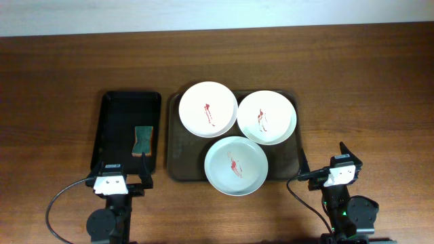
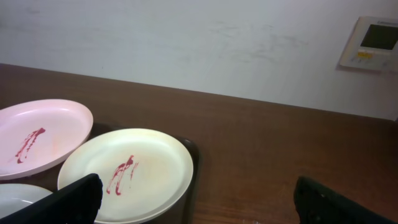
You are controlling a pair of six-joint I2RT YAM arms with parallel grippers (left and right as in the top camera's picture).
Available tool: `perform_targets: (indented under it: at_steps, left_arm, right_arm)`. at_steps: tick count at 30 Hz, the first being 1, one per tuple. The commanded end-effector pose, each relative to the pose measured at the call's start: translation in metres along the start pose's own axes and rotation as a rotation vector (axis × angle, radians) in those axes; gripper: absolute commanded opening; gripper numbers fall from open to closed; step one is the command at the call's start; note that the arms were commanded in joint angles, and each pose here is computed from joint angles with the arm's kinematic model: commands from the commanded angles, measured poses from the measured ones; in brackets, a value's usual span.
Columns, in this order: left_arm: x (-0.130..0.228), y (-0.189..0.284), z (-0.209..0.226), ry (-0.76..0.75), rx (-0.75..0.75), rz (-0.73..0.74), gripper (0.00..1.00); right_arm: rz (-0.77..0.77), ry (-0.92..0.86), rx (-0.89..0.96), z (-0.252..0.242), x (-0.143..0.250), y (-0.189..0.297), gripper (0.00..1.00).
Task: Clean dirty plates on tray and stack at the side
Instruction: 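Move the left gripper to the green-orange sponge and the right gripper to the plates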
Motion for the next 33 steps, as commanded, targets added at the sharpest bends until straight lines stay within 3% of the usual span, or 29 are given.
perform_targets:
  at_steps: [1, 5, 10, 19, 26, 29, 33]
  left_arm:
    - [0.002, 0.000, -0.003, -0.015, 0.021, 0.002, 0.99]
    - [0.002, 0.000, -0.003, -0.015, 0.021, 0.003, 0.99]
    - [0.001, 0.004, -0.003, -0.012, 0.018, 0.067, 0.99]
    - [-0.043, 0.000, -0.005, 0.003, 0.005, 0.381, 1.00]
    - [-0.065, -0.032, -0.006, 0.020, -0.011, 0.741, 0.99]
    - [-0.073, -0.046, -0.006, 0.031, -0.011, 0.899, 0.99]
    - [-0.059, -0.068, -0.013, 0.064, 0.042, 0.959, 0.99]
  right_arm:
    - [0.003, 0.007, -0.004, 0.001, 0.002, 0.000, 0.99]
    - [0.001, 0.003, -0.011, 0.002, 0.002, 0.000, 0.99]
    - [0.068, -0.163, -0.014, 0.002, 0.005, 0.000, 0.99]
    - [0.478, -0.245, -0.188, 0.013, -0.038, -0.004, 0.99]
    - [0.844, -0.344, -0.305, 0.019, -0.059, -0.033, 0.99]
    - [0.886, -0.353, -0.345, 0.022, -0.062, -0.037, 0.99]
    - [0.856, -0.384, -0.481, 0.037, -0.068, -0.037, 0.99]
Point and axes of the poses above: each gripper's point midway between its finger pads, its own y axis back along the fingers, its own z axis along the line the jaws close on, x = y × z, the point moved 4 cm from there along y, back along the fingers, and after that the axes turned 3 degrees about y, right-handed, at the moved point
